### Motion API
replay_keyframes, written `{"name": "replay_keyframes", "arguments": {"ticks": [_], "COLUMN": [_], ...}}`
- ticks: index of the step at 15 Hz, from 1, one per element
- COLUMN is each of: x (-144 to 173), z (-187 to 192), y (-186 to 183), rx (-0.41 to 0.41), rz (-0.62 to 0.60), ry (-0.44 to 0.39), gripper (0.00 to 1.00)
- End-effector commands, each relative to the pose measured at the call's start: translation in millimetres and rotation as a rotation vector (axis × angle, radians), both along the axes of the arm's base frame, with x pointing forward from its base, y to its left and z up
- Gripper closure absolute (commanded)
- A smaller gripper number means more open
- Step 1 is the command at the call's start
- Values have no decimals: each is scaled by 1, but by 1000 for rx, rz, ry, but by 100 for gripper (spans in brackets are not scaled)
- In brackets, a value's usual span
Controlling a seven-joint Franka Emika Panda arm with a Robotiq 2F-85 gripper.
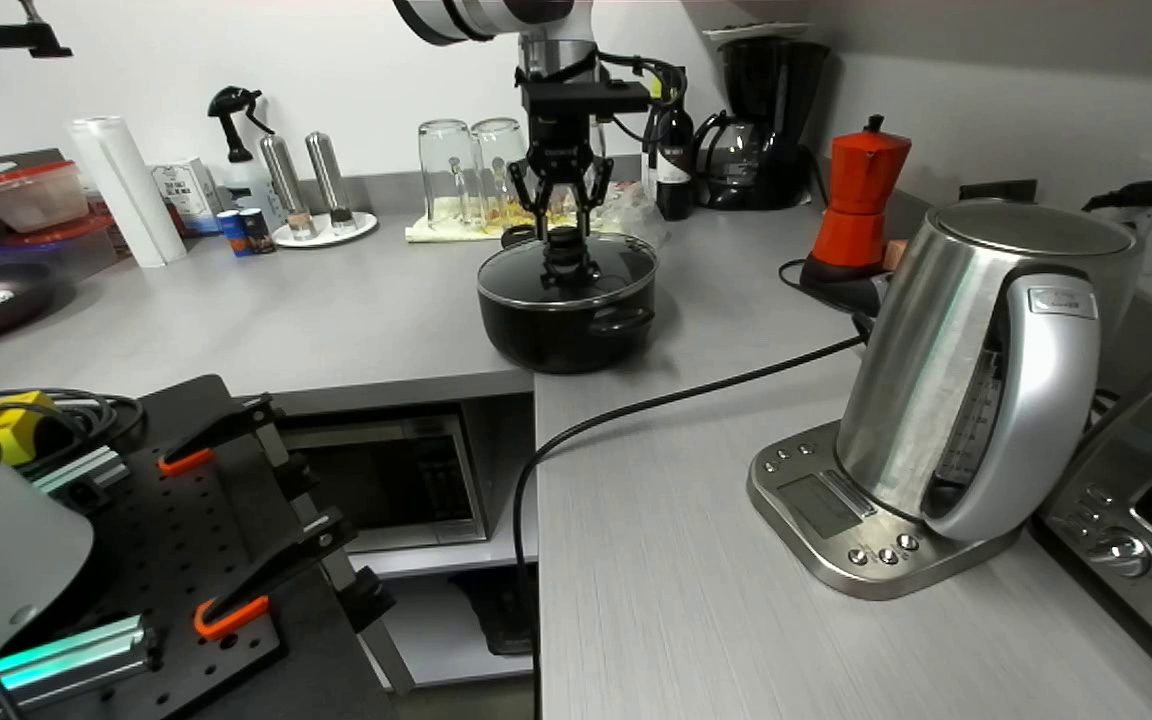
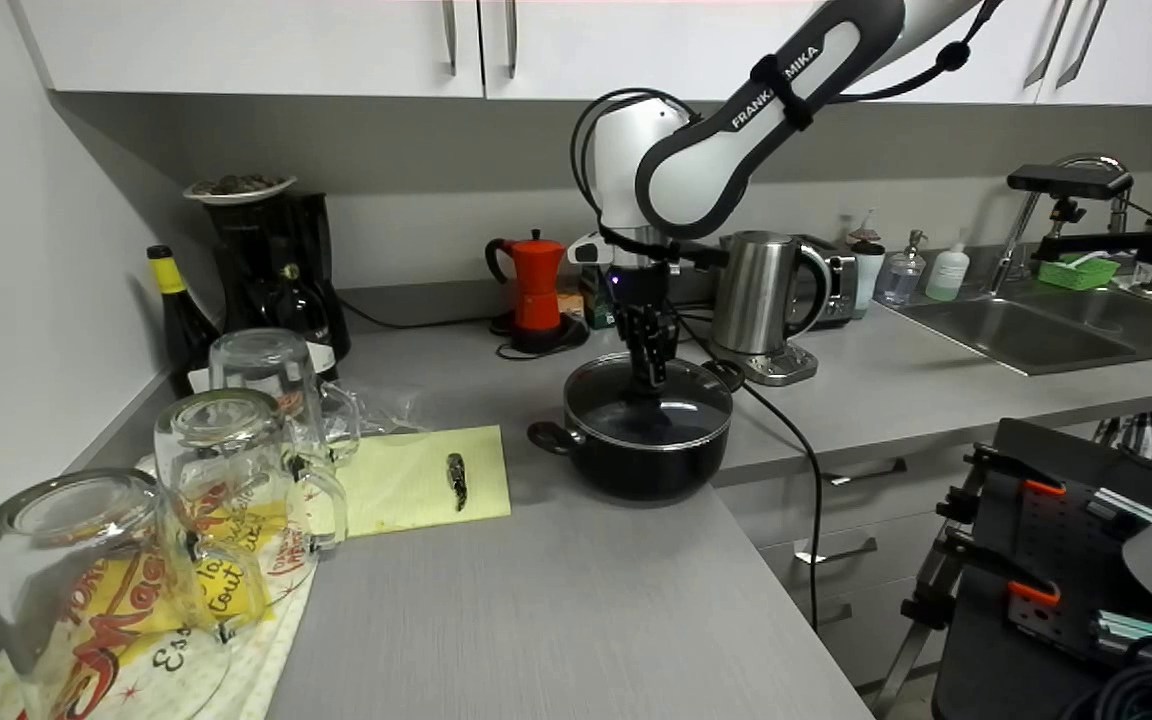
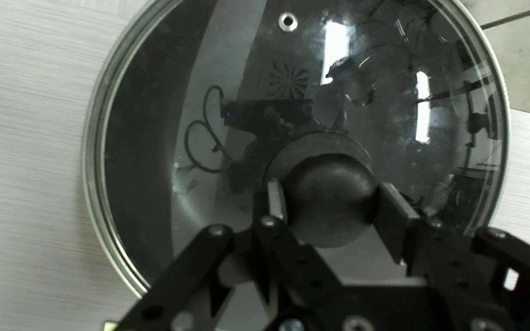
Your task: Put the lid on the pan
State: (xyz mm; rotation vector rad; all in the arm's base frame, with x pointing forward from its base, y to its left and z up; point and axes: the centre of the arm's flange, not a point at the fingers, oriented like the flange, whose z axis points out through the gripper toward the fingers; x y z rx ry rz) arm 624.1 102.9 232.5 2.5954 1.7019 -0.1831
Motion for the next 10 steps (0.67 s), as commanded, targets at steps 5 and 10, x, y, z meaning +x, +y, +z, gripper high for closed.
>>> {"name": "replay_keyframes", "arguments": {"ticks": [5,10], "x": [-4,-4], "z": [13,17], "y": [0,-1], "rx": [31,43], "rz": [3,-4], "ry": [-1,-8], "gripper": [75,75]}}
